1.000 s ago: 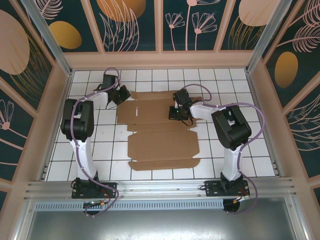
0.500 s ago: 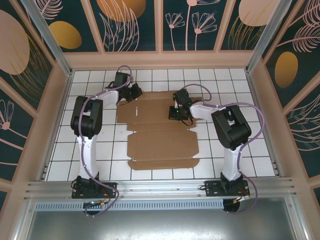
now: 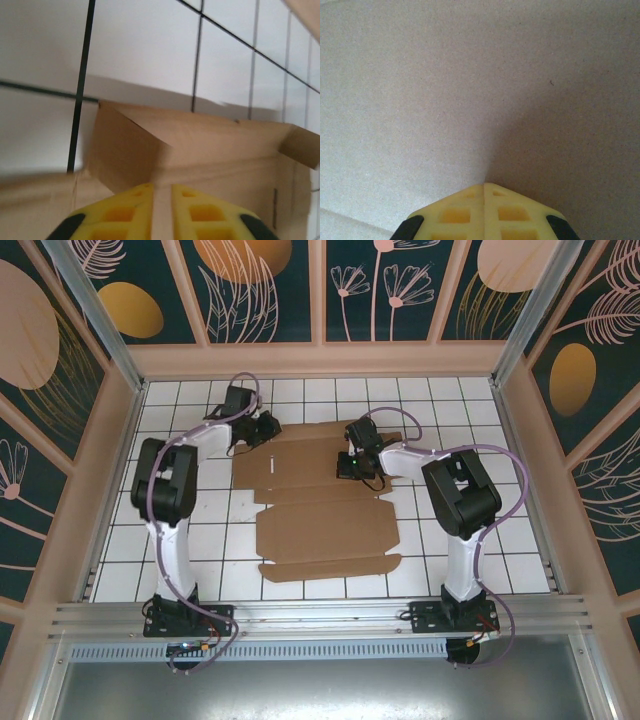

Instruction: Fold the paper box

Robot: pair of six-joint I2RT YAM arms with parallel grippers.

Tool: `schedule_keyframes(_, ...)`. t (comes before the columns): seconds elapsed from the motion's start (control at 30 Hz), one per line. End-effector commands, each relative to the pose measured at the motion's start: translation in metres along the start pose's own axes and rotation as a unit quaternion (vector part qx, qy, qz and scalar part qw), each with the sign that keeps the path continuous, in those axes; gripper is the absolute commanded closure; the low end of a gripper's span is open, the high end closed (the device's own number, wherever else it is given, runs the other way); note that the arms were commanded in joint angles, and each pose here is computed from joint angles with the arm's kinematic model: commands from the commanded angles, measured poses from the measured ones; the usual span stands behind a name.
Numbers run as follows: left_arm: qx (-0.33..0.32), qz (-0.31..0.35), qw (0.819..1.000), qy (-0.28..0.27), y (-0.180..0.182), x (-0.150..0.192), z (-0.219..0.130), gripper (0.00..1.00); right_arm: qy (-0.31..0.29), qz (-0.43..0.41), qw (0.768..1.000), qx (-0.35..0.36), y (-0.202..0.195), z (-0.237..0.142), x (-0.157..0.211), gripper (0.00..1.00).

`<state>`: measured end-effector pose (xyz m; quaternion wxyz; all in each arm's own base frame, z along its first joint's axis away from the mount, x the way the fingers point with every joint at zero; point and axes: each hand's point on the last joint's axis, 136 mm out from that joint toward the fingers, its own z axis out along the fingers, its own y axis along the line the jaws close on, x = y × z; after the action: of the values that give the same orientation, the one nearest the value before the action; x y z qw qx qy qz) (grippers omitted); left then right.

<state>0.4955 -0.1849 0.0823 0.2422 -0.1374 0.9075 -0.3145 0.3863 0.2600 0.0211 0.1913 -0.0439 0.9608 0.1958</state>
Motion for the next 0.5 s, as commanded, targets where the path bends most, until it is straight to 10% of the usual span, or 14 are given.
schedule_keyframes(0.0, 0.006, 0.0, 0.999, -0.032, -0.011, 0.008, -0.047, 0.71, 0.078, 0.003, 0.996, 0.048, -0.028, 0.021, 0.048, 1.0)
schedule_keyframes(0.47, -0.081, -0.047, 0.996, -0.003, 0.079, 0.121, -0.094, 0.34, 0.069, 0.007, 0.997, 0.032, -0.024, 0.027, 0.045, 1.0)
